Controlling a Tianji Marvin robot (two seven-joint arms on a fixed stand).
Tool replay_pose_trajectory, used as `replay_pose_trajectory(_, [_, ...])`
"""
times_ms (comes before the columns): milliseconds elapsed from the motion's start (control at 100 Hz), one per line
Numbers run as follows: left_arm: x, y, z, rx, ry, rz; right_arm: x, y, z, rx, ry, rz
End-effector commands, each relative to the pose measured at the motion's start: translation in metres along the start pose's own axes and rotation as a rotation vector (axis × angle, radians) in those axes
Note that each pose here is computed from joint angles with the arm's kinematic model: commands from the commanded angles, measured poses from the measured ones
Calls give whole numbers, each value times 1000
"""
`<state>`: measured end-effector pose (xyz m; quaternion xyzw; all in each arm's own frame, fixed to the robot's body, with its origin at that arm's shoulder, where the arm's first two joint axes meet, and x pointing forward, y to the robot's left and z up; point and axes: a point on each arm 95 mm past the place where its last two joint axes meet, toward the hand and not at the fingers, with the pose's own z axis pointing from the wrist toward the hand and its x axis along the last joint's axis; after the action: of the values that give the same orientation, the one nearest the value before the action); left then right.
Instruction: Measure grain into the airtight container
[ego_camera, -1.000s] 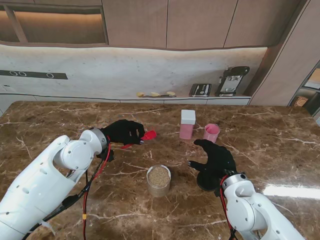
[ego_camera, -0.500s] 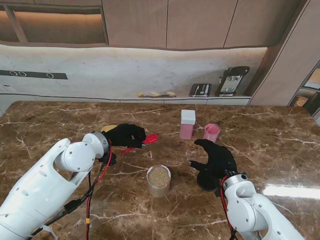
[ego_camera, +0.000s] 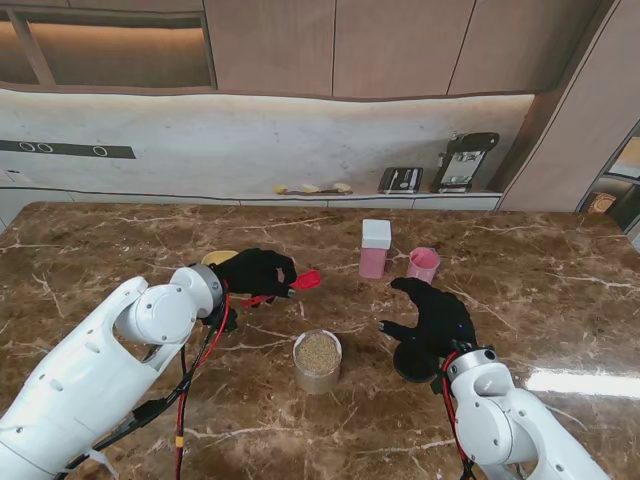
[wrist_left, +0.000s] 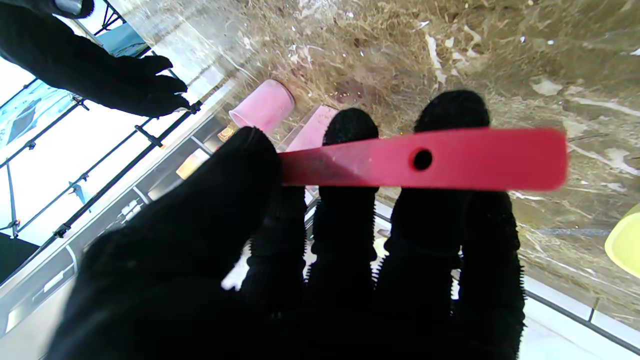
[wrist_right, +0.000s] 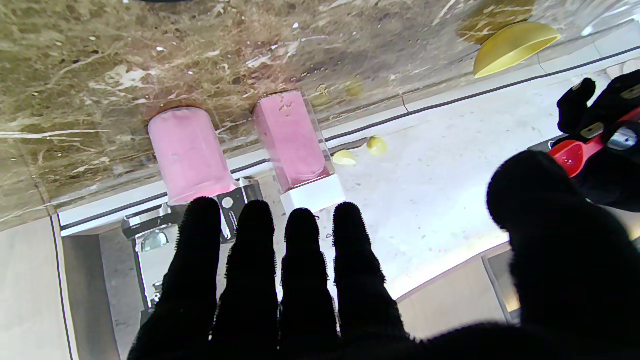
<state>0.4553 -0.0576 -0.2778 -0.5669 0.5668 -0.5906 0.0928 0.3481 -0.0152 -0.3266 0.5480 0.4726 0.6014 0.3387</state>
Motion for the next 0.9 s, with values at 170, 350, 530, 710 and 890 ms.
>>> replay_pose_trajectory(170, [-5,4,0,-31,0,-10,-1,-4,-3,15,-10,6])
replay_pose_trajectory(350, [-6,4,-1,-54,25,-38,-1,-4,-2,15,-12,6])
replay_pose_trajectory(530, [-7,5,-3,-81,48,-57,0,-4,-2,18,-12,7])
replay_pose_trajectory(710, [-5,6,-5,-86,59,-36,0,-4,-2,16,-14,6])
replay_pose_trajectory(890, [-1,7,-6,-139,45,-37,0,-4,-3,14,-14,6])
